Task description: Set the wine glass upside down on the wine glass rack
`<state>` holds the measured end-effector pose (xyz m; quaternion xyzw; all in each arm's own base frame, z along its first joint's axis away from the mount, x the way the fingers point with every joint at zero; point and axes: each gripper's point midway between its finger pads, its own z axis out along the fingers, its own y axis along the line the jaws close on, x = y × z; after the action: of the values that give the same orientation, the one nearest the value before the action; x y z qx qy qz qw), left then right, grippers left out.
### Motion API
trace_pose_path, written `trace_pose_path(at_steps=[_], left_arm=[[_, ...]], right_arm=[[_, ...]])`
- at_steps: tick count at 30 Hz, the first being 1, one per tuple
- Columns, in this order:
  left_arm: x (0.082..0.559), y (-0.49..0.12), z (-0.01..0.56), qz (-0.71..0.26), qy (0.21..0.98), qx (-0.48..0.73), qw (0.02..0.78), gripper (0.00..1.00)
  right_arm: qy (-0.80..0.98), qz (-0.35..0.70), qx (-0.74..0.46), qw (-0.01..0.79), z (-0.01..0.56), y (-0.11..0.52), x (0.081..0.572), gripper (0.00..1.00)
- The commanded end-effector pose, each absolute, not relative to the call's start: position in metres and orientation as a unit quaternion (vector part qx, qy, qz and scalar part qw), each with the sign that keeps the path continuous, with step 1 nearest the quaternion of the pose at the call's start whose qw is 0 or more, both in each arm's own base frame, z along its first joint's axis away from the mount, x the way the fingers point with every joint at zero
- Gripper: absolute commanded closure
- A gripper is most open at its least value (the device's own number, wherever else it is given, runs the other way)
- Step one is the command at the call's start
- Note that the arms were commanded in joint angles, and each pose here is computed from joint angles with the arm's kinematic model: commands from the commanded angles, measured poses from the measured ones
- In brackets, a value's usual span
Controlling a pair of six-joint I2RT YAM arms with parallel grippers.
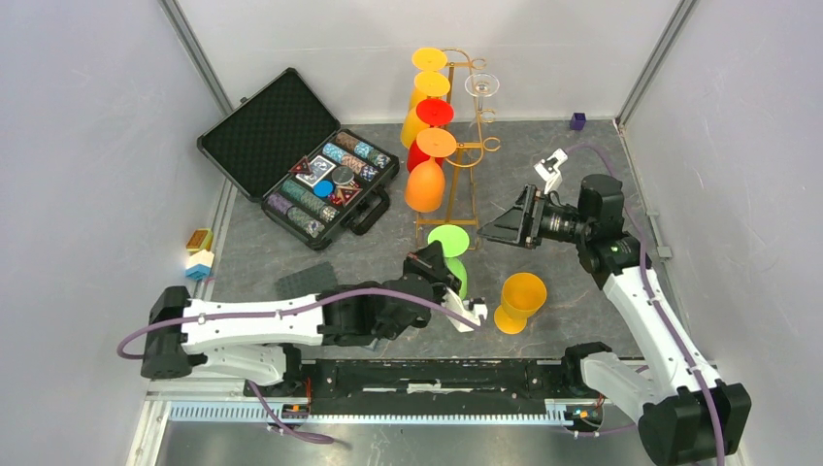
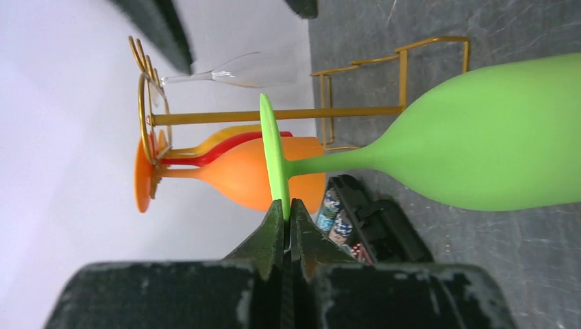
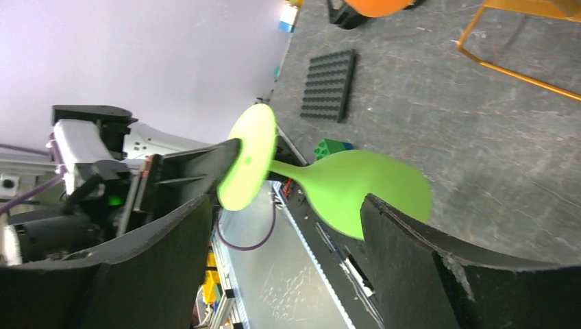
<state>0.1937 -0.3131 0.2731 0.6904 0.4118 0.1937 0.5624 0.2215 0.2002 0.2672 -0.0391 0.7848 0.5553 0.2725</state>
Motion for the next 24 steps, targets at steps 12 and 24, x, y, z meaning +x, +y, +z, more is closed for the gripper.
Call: trace_pose_path(at_steps=[12, 24], left_arm=[[0.195, -0.354, 0.317, 0.271, 0.361, 0.657, 0.604, 0.98], [0.192, -0.356, 0.316, 0.269, 0.357, 0.660, 0.604, 0.85]], right_arm=[[0.747, 0.609, -0.074, 0.254, 0.291, 0.218, 0.206, 0.35], [0.748, 0.607, -0.080, 0.255, 0.285, 0.222, 0.208, 0.99]])
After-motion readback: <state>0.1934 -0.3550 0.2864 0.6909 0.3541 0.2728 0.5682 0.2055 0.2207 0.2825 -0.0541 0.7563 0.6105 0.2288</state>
